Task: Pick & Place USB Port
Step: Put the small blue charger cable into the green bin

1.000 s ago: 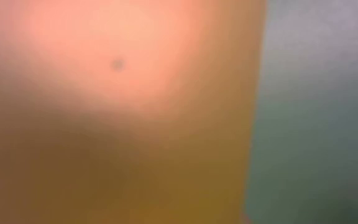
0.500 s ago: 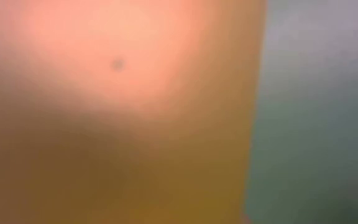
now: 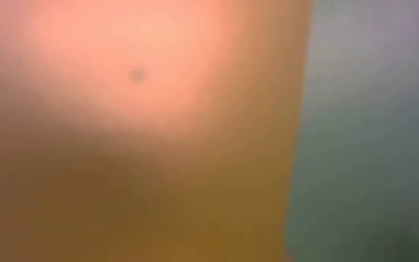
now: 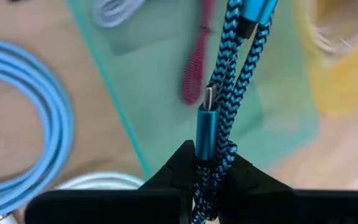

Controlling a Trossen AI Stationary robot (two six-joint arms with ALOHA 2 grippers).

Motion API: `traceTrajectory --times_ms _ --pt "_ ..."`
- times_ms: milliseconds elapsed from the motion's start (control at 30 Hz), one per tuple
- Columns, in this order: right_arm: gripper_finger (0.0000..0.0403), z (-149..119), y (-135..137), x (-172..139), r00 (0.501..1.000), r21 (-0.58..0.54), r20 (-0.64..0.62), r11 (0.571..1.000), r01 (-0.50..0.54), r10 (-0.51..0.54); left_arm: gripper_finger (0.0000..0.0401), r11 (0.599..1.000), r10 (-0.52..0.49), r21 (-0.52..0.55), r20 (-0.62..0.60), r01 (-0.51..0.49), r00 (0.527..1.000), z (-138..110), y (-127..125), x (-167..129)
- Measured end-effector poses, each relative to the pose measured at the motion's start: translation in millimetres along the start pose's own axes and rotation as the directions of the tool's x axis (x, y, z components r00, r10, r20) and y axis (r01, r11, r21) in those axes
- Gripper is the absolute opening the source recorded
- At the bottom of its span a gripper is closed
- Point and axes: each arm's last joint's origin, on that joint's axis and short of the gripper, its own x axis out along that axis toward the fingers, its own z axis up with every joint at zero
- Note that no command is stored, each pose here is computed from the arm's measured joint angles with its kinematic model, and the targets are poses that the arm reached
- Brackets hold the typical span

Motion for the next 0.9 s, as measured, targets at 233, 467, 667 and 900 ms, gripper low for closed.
traceTrajectory --times_ms 233,467,667,900 --pt "0.0023 18 20 33 0.999 -0.124 -0.034 0.992 -0.033 0.029 0.0065 0.998 -0.014 -0.067 0.085 0.020 0.996 -24 -14 2" --pt "0.0022 25 28 49 0.999 -0.213 -0.047 0.976 -0.034 0.024 0.0065 0.991 -0.031 -0.123 0.111 0.045 0.993 -43 -22 3" --pt "0.0022 26 29 49 0.999 -0.224 -0.038 0.974 -0.029 0.021 0.0065 0.986 -0.027 -0.158 0.143 0.050 0.989 -52 -25 -3" --pt "0.0074 32 25 49 1.000 -0.104 0.025 0.995 0.010 -0.008 0.0065 0.985 -0.016 -0.166 0.177 0.046 0.984 -54 -26 -7"
